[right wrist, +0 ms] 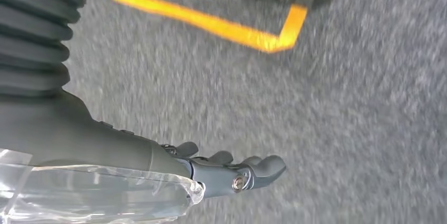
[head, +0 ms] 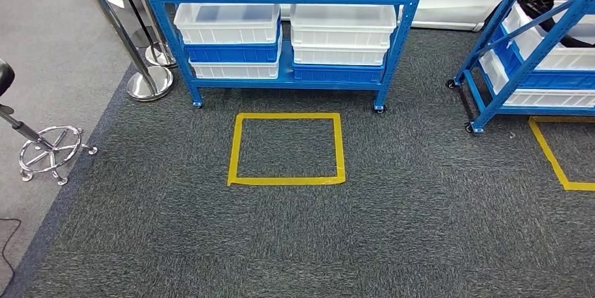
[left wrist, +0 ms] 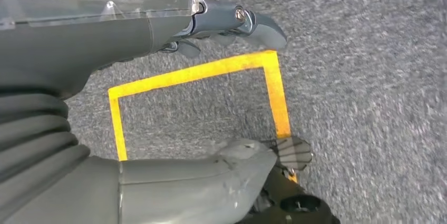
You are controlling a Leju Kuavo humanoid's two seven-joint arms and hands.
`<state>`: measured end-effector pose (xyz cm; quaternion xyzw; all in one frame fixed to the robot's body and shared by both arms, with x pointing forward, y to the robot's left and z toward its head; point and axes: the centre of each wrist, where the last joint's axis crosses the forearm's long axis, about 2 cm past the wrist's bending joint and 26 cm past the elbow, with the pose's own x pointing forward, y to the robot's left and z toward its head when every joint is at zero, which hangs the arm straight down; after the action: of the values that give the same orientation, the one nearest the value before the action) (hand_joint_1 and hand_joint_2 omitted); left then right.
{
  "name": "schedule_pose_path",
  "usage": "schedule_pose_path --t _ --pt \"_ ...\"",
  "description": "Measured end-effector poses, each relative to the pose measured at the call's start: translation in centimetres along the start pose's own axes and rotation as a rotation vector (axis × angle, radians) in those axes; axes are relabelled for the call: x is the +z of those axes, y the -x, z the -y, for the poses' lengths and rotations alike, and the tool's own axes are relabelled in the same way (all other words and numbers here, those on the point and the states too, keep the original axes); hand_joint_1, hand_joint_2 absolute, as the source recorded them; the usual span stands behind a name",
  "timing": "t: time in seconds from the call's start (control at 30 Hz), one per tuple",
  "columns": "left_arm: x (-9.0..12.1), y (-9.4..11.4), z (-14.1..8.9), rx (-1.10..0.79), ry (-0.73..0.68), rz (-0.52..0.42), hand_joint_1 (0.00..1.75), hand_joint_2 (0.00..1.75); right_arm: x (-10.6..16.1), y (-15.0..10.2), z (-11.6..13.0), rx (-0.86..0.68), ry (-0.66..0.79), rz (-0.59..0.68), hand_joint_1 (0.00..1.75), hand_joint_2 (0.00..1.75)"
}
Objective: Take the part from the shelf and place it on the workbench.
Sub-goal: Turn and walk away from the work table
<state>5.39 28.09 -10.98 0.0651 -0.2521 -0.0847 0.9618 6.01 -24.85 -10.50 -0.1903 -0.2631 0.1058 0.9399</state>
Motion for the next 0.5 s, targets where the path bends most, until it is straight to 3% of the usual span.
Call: schedule_pose_path --t 0.3,0.43,0.47,0.5 --pt "0.14 0.3 0.16 0.004 0.007 0.007 0.0 0.0 0.19 -0.04 -0.45 -0.036 -0.044 0.012 0.0 1.75" --pt "0.09 0.2 0.1 0.005 0.007 0.007 0.0 0.0 0.18 -0.04 -0.48 -0.059 -0.062 0.002 0.0 0.0" --pt "0.06 0.14 0.07 0.007 0.005 0.002 0.0 0.0 0.17 -0.06 -0.47 -0.06 -0.061 -0.003 0.0 0.0" --pt "0.05 0.11 0.06 0.007 0.003 -0.005 0.0 0.44 0.16 -0.08 -0.47 -0.062 -0.06 -0.01 0.0 0.0"
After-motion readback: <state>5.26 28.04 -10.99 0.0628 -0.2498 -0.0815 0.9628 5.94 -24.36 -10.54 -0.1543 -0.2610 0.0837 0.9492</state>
